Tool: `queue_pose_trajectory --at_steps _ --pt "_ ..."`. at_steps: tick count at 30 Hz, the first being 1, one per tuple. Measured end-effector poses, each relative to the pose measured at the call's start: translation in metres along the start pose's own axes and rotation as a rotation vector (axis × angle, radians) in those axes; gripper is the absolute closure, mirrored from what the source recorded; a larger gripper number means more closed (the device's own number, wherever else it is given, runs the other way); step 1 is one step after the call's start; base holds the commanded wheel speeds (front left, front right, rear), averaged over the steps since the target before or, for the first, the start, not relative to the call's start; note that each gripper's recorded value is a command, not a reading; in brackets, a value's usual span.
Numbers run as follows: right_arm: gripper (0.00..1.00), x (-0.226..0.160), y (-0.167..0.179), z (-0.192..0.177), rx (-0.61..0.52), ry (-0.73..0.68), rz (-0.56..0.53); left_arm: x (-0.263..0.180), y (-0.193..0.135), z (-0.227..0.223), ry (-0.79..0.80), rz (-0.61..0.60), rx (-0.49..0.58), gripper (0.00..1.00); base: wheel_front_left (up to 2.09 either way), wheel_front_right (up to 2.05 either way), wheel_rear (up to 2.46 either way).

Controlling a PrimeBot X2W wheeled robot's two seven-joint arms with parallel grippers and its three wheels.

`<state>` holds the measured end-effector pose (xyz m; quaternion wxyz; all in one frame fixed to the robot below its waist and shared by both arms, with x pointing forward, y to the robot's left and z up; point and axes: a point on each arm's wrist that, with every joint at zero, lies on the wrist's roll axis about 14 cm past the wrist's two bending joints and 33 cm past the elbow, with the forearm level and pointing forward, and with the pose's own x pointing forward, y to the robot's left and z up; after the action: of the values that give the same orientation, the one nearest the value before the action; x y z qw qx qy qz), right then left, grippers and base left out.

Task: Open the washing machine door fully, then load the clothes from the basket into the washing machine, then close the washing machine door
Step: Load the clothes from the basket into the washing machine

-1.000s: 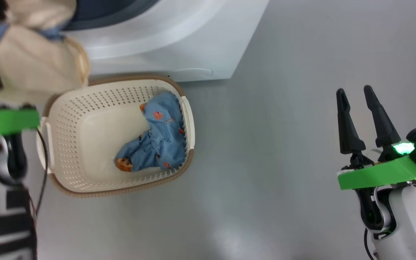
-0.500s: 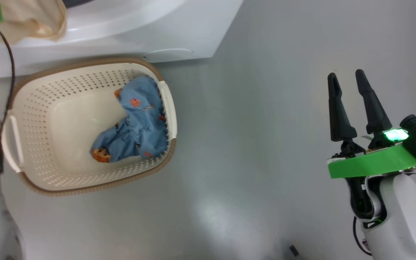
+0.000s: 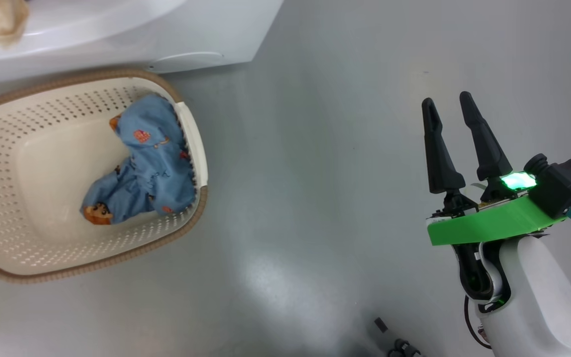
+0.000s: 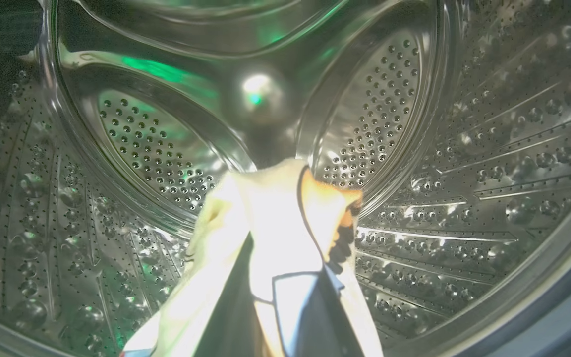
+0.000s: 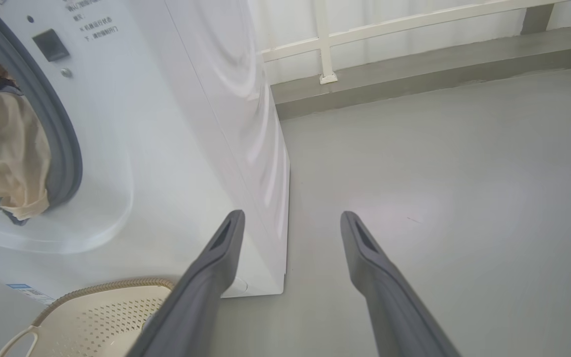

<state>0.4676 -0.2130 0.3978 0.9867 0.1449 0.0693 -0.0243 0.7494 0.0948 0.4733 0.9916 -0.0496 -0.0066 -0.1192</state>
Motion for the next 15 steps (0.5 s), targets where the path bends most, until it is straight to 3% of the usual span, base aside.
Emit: queue_pose_trajectory --at_steps 4,11,15 --pt "0.00 -0.002 -0.005 -0.003 -0.005 0.009 -0.017 0.010 -0.005 0.009 -0.040 -0.016 0.005 1.00 0.00 0.00 0.00" --pt "0.00 0.001 -0.009 -0.003 -0.013 0.008 -0.026 0.020 -0.008 0.070 -0.263 -0.031 -0.007 1.00 0.00 0.00 0.00" --pt "0.00 0.000 -0.009 -0.002 -0.013 0.006 -0.025 0.017 -0.007 0.063 -0.248 -0.026 -0.005 1.00 0.00 0.00 0.00"
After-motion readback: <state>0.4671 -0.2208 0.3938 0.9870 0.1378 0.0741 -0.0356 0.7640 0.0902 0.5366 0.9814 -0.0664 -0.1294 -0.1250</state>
